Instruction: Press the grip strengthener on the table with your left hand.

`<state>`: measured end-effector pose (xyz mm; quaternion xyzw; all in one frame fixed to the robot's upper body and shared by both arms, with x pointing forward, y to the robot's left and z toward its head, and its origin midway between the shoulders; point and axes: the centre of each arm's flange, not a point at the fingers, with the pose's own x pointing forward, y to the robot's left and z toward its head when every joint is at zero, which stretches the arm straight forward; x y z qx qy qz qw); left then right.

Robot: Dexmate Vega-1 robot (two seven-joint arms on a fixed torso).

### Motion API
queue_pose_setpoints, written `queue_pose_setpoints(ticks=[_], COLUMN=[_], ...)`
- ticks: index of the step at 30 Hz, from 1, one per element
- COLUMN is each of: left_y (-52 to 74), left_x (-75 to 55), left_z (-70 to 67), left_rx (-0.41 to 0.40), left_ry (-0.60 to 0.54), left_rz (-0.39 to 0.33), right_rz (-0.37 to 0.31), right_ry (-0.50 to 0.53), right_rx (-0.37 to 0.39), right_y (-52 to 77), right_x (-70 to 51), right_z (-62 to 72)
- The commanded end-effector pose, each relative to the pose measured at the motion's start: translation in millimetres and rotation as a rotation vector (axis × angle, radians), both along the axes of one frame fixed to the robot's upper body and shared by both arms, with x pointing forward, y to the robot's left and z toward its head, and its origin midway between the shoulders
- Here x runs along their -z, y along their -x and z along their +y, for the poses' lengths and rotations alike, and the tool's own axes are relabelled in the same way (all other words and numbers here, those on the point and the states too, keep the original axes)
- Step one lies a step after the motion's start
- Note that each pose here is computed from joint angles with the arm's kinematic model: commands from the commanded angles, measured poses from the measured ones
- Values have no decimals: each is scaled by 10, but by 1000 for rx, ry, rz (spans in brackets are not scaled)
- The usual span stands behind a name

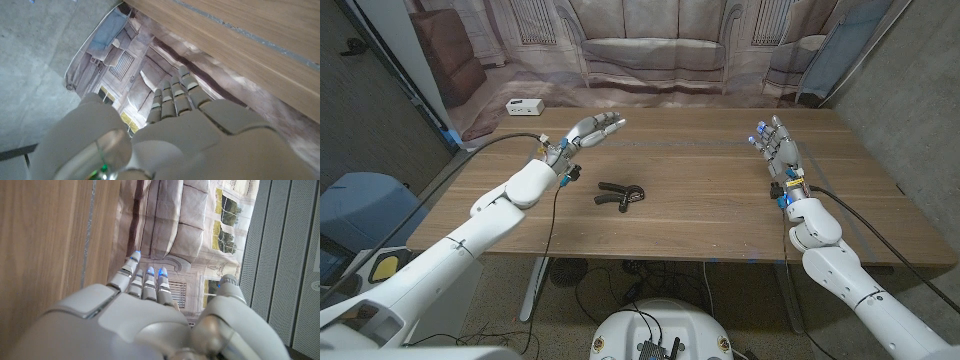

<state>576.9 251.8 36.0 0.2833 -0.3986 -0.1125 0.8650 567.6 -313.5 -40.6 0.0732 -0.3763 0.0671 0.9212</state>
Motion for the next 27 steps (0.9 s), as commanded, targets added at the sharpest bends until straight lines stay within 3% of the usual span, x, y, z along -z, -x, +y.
queue_pose_setpoints(ticks=[1,6,13,27], left_y=[-190,-308,-395,-484], left_x=[132,144,121,211], left_z=[167,221,287,321], left_rx=[182,227,213,192], left_ry=[344,392,386,405], left_rz=[62,103,129,148], right_rz=[10,11,33,61], right_ry=[36,64,116,127], right_rx=[-32,-31,-45,-47], right_y=[-58,-90,-132,-226], right_x=[-70,-72,-127,-162], right_z=[60,110,147,183])
